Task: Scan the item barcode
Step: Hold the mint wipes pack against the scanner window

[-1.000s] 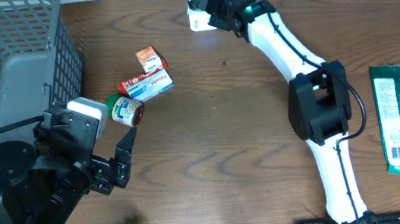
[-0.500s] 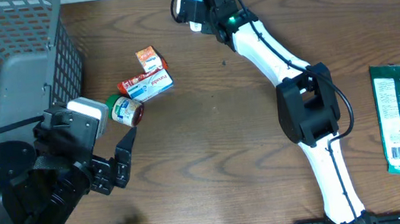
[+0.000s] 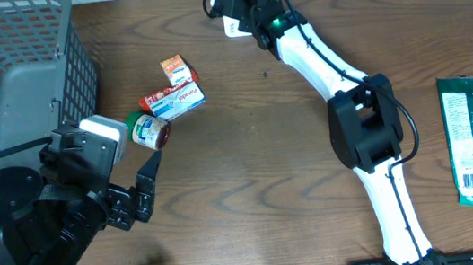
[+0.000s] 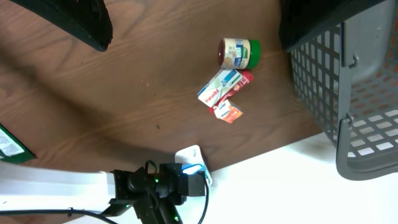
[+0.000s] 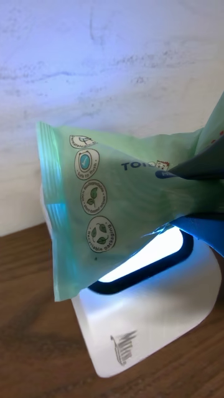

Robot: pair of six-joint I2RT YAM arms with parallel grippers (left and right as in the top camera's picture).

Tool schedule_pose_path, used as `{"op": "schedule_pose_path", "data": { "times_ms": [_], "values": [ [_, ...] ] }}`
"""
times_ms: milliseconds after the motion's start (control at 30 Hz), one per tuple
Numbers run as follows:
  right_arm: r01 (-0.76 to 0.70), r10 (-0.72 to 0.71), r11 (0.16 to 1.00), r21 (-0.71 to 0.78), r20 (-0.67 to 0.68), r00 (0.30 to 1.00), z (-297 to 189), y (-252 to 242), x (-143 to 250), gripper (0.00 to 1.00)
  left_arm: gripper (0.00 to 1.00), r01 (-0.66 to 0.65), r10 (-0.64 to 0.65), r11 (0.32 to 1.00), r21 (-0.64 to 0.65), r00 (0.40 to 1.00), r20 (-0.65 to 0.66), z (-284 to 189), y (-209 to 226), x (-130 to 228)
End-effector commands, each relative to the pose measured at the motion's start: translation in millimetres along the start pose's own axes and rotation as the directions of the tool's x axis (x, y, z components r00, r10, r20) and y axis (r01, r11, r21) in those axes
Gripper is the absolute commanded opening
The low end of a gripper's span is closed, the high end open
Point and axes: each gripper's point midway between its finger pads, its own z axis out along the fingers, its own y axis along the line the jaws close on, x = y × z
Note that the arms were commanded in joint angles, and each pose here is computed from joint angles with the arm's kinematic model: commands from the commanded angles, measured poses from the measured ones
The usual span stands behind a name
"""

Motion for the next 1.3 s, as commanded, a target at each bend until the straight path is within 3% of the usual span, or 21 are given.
{"op": "schedule_pose_path", "data": {
  "times_ms": [0,333,800,1033,1267],
  "values": [
    [-0.067,0.067,0.997,0.027,0.006,0.998,0.2,-15.5,4.2,0.01,0.86,0.006,-0.006,1.000,-0.013,1.000,0.005,-1.5,2.2,-1.4],
    [-0.227,0.230,0.973,-0.050,0.088,0.969,0.9,-10.7,-4.6,0.01,0.86,0.006,-0.006,1.000,-0.013,1.000,0.005,-1.5,2.3,-1.5],
    [-0.370,0.371,0.929,-0.028,0.046,0.928,-18.2,-30.6,0.3,0.01,0.86,0.006,-0.006,1.000,-0.013,1.000,0.005,-1.5,2.3,-1.5],
    [-0.569,0.563,0.821,-0.042,-0.107,0.820,-93.6,-72.6,43.8,0.01,0.86,0.006,-0.006,1.000,-0.013,1.000,0.005,-1.5,2.3,-1.5],
    [-0.736,0.704,0.677,0.002,-0.293,0.647,-181.4,-90.1,101.8,0.01,0.86,0.006,-0.006,1.000,-0.013,1.000,0.005,-1.5,2.3,-1.5]
  ]
}}
